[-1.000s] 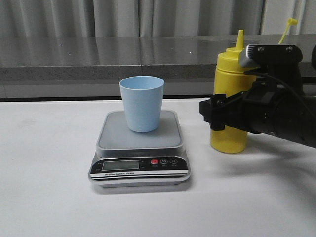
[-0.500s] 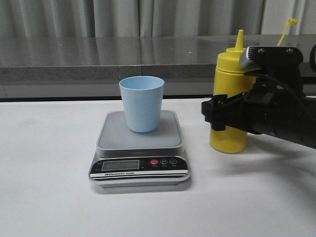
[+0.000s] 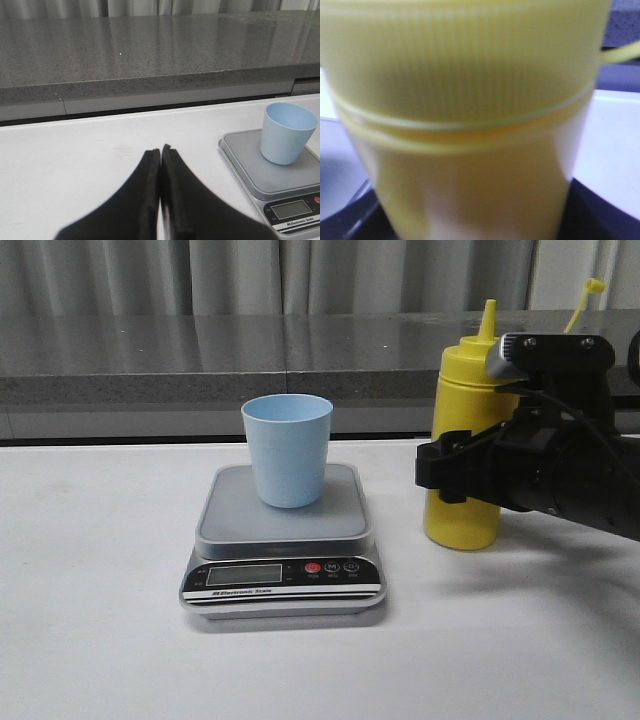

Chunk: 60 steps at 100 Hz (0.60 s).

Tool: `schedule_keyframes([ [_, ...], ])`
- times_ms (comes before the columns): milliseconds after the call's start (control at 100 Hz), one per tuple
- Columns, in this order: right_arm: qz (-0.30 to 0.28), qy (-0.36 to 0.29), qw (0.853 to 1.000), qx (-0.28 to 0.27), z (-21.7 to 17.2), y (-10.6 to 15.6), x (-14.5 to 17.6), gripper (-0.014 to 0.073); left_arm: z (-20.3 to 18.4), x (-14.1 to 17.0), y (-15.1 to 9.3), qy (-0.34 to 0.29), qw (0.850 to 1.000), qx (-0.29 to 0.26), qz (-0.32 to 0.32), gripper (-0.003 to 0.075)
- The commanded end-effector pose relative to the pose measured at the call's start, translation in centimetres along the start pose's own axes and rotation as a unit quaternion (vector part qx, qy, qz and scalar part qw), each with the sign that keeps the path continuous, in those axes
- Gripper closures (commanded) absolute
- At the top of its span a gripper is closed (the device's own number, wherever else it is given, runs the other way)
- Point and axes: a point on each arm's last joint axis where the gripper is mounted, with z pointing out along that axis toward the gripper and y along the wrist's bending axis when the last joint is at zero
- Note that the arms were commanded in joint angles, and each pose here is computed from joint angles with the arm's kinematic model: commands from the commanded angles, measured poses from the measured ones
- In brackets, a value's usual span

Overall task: Pour seasoning into cup on scale with both arms
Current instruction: 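Reach the right gripper to the yellow squeeze bottle and grasp it, then lift the yellow bottle and tilt its nozzle toward the cup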

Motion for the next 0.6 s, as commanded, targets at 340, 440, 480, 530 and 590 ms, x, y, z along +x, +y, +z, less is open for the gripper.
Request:
schedule_keyframes([
  [340,-0.047,-0.121,0.991,-0.018,-0.3,0.6,-4.0,0.0370,-0.2,-1.5,-0.1,-0.048,0.999,0.004,-0.003,0.0740],
  [440,-0.105,-0.120,0.987,-0.026,-0.6,1.0,-4.9,0.0370,-0.2,-1.5,-0.1,-0.048,0.999,0.004,-0.003,0.0740],
  [480,-0.120,-0.115,0.986,-0.025,-0.8,1.0,-5.4,0.0370,-0.2,-1.5,-0.1,-0.048,0.999,0.004,-0.003,0.0740],
  [530,-0.139,-0.104,0.985,-0.023,-0.9,1.1,-5.9,0.0370,-0.2,-1.5,-0.1,-0.048,0.999,0.004,-0.003,0.0740],
  [590,-0.168,-0.082,0.982,-0.021,-0.8,1.2,-6.5,0.0370,-0.2,-1.5,-0.1,-0.048,0.999,0.004,-0.003,0.0740],
])
